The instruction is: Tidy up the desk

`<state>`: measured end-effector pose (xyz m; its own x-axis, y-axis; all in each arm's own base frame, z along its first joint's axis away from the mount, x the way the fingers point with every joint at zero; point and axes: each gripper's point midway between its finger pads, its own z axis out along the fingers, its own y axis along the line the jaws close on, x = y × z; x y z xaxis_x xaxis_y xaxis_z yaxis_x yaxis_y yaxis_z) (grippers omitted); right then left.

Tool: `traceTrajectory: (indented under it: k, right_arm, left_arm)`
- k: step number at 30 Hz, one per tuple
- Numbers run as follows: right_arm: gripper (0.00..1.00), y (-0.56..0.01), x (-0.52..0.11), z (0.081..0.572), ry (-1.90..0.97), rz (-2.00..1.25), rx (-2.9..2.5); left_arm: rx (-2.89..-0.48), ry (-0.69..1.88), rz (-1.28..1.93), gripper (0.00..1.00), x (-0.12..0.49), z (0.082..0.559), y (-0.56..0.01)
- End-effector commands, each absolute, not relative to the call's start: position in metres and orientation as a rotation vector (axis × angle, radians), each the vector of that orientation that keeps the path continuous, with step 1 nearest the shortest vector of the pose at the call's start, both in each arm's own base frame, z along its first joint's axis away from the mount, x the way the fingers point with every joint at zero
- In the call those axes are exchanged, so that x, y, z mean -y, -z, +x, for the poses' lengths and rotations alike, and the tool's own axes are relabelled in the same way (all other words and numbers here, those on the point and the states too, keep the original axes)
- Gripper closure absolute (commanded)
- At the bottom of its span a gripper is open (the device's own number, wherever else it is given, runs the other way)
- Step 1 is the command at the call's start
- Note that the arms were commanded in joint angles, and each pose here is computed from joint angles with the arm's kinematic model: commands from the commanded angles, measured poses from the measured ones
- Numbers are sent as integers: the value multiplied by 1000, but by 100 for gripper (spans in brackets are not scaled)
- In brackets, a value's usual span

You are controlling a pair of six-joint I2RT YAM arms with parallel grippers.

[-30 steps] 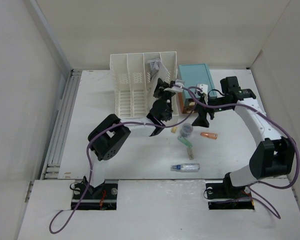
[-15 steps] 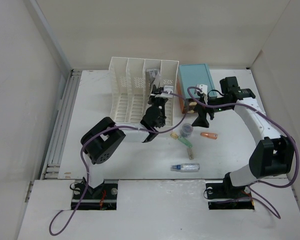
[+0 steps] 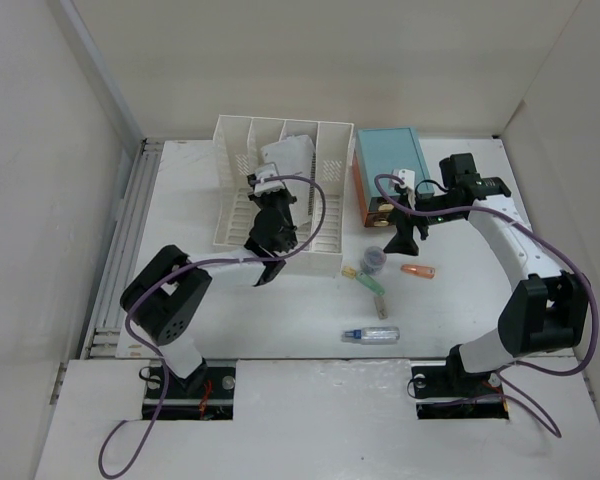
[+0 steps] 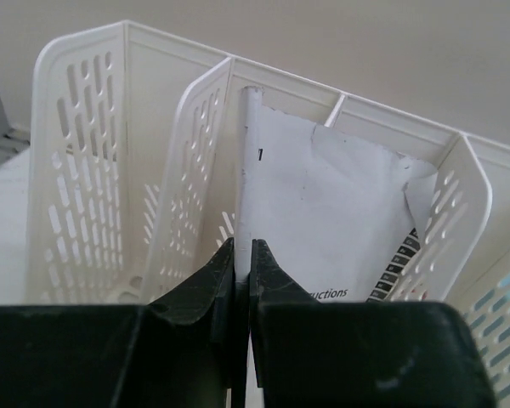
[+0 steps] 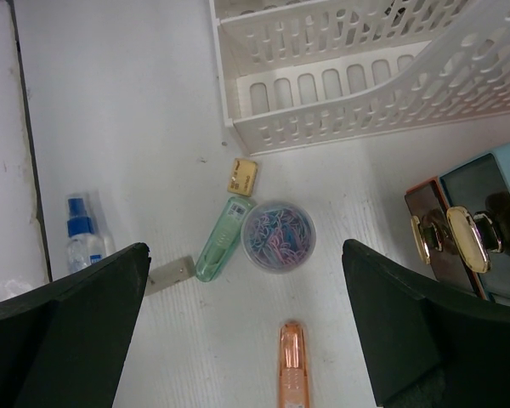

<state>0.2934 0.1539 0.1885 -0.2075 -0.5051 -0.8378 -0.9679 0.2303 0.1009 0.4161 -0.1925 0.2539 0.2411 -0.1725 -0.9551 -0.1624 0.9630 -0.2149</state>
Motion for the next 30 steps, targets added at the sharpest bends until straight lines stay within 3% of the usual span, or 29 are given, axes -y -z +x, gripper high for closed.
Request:
traceTrajectory:
  k: [1, 17, 18, 22, 27, 30]
  right_arm:
    - [0, -206, -157, 297, -869, -1365, -1750]
    - [0, -202, -156, 297, -864, -1378, -1756]
    - [0, -202, -156, 297, -864, -1378, -1756]
    - [0, -201, -156, 296, -871, -1377, -1764]
    - [0, -201, -156, 298, -866, -1384, -1756]
    - [0, -201, -156, 297, -873, -1382, -1764]
  left_arm:
    - [-910, 444, -711, 100, 154, 392, -351]
    - [-924, 307, -451, 100, 188, 377, -346]
    - [-938, 286, -449, 96, 188, 379, -341]
    - [-967, 275, -436, 56, 192, 379, -338]
    - [-1011, 242, -425, 39, 191, 381, -339]
    - [-1041, 212, -397, 37, 195, 390, -351]
